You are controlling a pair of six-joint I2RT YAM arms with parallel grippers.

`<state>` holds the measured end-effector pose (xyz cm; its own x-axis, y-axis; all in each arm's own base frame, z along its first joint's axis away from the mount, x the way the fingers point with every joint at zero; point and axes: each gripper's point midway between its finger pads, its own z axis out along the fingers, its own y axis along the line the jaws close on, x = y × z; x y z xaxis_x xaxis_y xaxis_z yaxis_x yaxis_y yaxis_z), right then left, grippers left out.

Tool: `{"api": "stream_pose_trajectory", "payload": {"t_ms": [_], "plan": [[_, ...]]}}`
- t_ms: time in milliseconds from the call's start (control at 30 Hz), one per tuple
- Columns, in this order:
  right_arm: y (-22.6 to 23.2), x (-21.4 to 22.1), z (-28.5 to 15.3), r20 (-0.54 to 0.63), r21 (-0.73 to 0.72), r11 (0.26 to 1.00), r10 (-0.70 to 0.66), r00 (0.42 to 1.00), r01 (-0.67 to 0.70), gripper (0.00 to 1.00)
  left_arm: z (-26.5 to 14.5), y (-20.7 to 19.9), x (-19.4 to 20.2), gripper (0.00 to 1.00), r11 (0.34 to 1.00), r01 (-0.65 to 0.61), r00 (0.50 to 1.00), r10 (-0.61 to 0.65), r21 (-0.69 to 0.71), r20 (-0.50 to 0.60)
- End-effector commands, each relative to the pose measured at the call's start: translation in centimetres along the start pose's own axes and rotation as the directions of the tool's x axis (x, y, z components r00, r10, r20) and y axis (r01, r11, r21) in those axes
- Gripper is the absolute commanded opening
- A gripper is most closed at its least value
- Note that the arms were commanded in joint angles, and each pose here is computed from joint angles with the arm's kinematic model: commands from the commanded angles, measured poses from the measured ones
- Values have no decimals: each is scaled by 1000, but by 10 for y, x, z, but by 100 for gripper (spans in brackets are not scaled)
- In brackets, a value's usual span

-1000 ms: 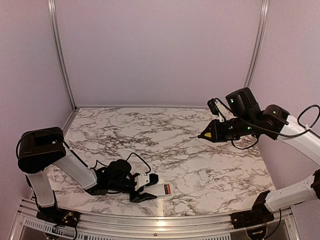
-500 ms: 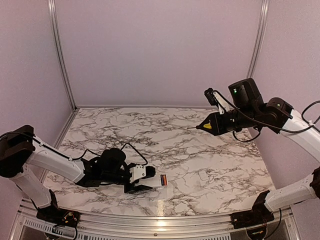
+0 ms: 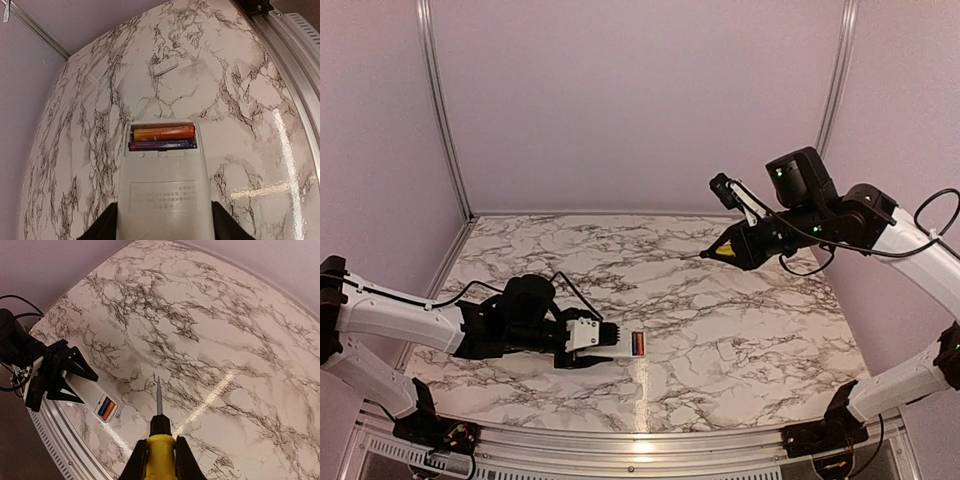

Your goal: Unload the batteries from the remote control

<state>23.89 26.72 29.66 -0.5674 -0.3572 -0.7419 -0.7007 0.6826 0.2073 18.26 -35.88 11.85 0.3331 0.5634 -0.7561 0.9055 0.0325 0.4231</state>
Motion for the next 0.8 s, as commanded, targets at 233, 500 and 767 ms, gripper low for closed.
{"api": "stream_pose_trajectory", "payload": {"t_ms": [233,500,767], "plan": [[81,13,16,-61,-192,951,-259,964,244,0,-15,-4,0,0,991,-131,991,132,36,-27],[118,45,31,-100,-299,886,-398,912,354,0,-18,-9,-5,0,987,-141,990,143,76,-16],[116,61,44,-156,-304,893,-391,907,333,0,-20,-7,-9,0,990,-124,992,125,67,-2]]}}
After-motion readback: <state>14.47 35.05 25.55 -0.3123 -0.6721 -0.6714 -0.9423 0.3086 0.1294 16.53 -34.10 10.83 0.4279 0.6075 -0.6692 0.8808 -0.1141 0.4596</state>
